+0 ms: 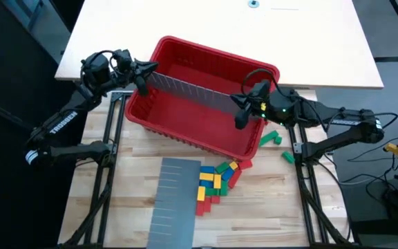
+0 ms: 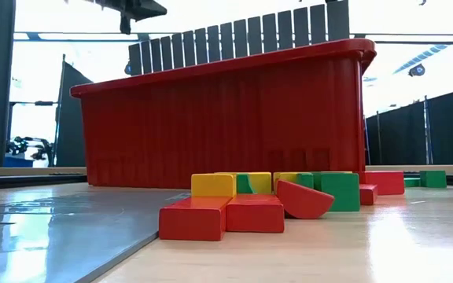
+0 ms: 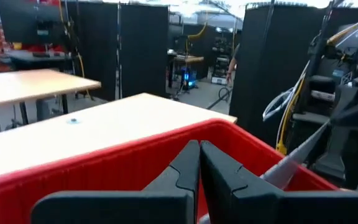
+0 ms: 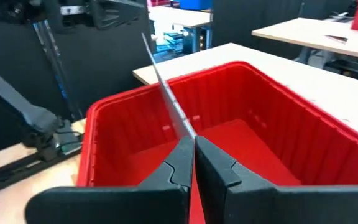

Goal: Sort blocks

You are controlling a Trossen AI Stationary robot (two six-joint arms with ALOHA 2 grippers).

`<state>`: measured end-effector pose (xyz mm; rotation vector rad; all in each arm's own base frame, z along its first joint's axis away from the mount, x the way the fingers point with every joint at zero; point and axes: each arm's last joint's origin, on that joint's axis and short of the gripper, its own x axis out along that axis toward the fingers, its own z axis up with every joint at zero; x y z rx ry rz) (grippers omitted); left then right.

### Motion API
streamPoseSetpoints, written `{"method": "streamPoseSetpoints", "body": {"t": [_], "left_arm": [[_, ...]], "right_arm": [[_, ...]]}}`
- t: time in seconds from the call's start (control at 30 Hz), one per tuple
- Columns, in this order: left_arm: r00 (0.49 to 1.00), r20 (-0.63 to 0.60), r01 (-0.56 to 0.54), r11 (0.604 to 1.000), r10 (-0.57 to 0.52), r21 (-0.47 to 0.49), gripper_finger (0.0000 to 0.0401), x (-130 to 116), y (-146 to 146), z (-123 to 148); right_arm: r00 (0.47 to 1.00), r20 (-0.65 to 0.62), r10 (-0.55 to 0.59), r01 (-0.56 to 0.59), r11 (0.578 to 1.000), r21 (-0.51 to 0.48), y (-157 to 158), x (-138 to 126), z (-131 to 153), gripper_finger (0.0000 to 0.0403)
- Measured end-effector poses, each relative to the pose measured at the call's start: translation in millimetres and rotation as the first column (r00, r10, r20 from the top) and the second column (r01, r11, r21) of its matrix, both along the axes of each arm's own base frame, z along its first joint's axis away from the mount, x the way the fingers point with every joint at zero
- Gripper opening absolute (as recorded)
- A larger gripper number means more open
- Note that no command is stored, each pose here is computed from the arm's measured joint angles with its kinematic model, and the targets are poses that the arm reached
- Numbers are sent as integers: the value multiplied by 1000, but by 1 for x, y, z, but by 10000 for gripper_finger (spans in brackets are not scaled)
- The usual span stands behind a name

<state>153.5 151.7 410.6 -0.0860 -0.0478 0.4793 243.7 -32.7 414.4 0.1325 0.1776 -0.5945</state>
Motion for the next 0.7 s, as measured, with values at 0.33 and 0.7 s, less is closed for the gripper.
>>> {"method": "streamPoseSetpoints", "body": {"t": [0.33,0.7], "left_arm": [[1000,-25,4,1000,-5,-17,0,6,6,-7],[997,-80,3,998,-8,-60,0,7,7,-17]], "right_arm": [[998,-26,-49,48,998,-46,-3,-1,0,0],[994,-52,-98,94,993,-72,-4,-11,2,0]]}}
